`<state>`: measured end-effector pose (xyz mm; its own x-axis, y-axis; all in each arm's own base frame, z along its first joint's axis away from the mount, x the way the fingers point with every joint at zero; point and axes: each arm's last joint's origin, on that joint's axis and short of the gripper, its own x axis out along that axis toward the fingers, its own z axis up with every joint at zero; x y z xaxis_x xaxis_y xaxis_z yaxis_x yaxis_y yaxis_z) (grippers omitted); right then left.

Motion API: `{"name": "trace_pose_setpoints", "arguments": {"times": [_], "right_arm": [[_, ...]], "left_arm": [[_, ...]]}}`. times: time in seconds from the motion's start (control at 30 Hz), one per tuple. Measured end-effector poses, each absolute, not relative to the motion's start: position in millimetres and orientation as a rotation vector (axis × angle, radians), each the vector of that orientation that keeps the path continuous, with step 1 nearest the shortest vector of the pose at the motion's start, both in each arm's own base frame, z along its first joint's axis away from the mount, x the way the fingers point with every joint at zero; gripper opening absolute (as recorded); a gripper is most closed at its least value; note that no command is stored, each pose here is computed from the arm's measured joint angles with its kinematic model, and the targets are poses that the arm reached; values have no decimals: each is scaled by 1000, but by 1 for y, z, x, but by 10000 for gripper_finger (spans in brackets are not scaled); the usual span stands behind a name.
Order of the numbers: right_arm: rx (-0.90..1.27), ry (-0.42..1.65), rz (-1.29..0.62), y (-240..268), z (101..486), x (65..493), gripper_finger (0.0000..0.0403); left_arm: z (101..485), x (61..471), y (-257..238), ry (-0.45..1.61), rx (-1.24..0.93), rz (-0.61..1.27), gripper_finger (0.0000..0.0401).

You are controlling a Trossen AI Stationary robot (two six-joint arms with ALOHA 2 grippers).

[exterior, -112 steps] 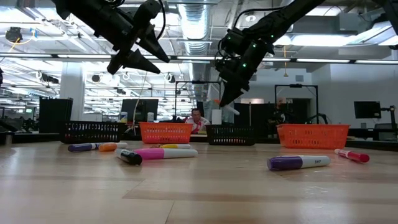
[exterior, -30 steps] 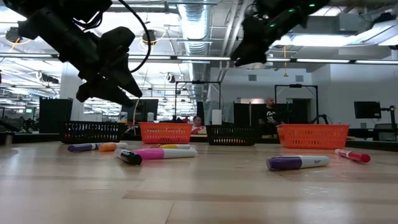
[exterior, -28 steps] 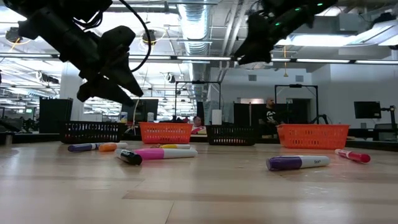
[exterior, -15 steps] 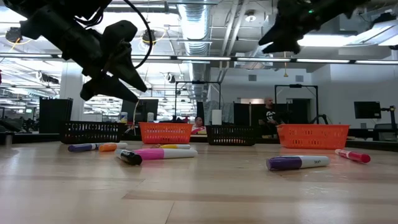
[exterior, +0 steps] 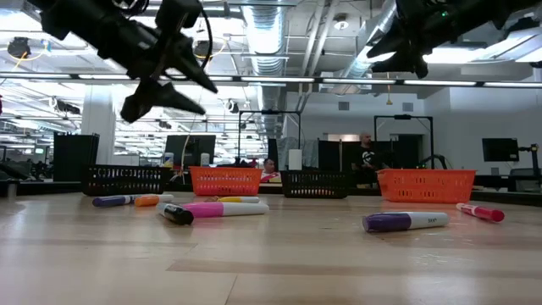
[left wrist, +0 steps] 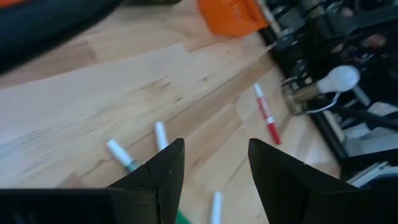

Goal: Pick & Place Markers
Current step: Put the small orange highlighter pen into the right black bin

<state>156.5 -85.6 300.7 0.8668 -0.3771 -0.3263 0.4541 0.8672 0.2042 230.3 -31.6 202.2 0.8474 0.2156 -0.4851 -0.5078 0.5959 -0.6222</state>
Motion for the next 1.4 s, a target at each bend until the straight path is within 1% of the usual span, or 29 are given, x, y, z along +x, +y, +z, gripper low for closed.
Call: {"name": "trace_pose_setpoints", "arguments": {"times": [0.2, 0.4, 0.5, 0.73, 0.9, 1.03, 1.17, 1.4], "right_arm": [[281, 268, -441, -86, 297, 158, 209], [292, 244, -440, -87, 298, 159, 208], [299, 243, -438, -87, 298, 159, 207], [298, 243, -439, -87, 298, 159, 210], [293, 245, -438, -87, 298, 159, 207], [291, 245, -438, -87, 298, 159, 209], [279, 247, -437, -87, 298, 159, 210], [263, 251, -435, -87, 298, 159, 207]], "left_arm": [[209, 233, -31, 326, -833, 454, 176], [210, 234, -31, 318, -832, 449, 176], [212, 234, -30, 274, -890, 473, 176], [213, 235, -31, 278, -952, 459, 176], [235, 247, -33, 239, -951, 430, 176], [241, 260, -34, 323, -902, 507, 176], [233, 277, -31, 470, -875, 608, 176], [208, 296, -21, 679, -985, 755, 176]]}}
